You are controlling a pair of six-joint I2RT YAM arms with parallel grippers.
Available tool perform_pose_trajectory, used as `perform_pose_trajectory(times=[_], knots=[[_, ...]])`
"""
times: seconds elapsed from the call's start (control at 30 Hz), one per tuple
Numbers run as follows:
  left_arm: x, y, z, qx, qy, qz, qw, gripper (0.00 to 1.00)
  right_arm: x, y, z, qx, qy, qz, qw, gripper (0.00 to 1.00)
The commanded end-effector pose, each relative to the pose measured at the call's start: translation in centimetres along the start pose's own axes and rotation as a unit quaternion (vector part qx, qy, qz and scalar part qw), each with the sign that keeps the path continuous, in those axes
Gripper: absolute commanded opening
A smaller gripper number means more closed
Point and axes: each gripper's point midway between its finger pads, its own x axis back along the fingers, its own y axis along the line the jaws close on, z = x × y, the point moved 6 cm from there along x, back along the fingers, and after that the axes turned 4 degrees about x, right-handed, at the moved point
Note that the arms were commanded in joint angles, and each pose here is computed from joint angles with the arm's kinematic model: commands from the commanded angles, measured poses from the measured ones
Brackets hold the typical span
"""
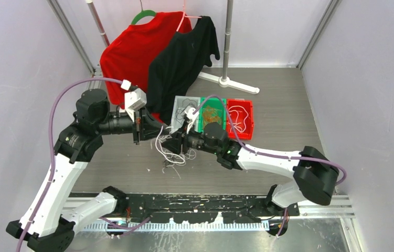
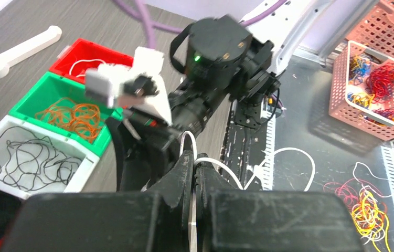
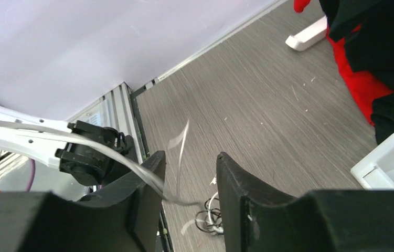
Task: Untangle the cables
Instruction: Untie the cable.
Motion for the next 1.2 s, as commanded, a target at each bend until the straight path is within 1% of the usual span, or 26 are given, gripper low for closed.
perform_pose_trajectory(times=[0.0,0.2,0.47,0.67,0.83,0.9,1.0,1.07,1.17], knots=[[0.6,-1.6,-1.6,-0.004,-0.011,0.039,0.999,0.0,-1.8,0.8,-2.4,-0.006,-0.053,-0.03,0.998,0.44],[1.2,-2.7,-3.3,-0.014,-0.025,0.05,0.998,0.0,-2.7,0.2,-0.9,-0.027,-0.052,-0.03,0.998,0.33],[2.0,-3.8,-6.3,-0.046,-0.058,0.052,0.996,0.0,-2.0,-0.7,1.7,-0.044,-0.037,-0.009,0.998,0.21],[2.8,-4.9,-9.7,-0.09,-0.097,0.05,0.99,0.0,-1.4,-1.4,3.7,-0.067,-0.031,0.002,0.997,0.2],[3.6,-5.7,-13.1,-0.137,-0.141,0.033,0.98,0.0,-1.5,-1.9,5.2,-0.087,-0.023,0.011,0.996,0.21],[4.0,-5.9,-14.6,-0.161,-0.162,0.018,0.973,0.0,-1.6,-2.1,6.0,-0.098,-0.019,0.012,0.995,0.22],[5.0,-6.2,-17.4,-0.208,-0.206,-0.019,0.956,0.0,-1.8,-2.5,7.1,-0.116,-0.017,0.017,0.993,0.23],[5.7,-6.2,-19.0,-0.243,-0.236,-0.048,0.94,0.0,-2.0,-2.8,7.8,-0.127,-0.018,0.02,0.992,0.24],[6.9,-6.2,-21.2,-0.297,-0.277,-0.092,0.909,0.0,-2.2,-3.1,8.6,-0.14,-0.018,0.024,0.99,0.26]])
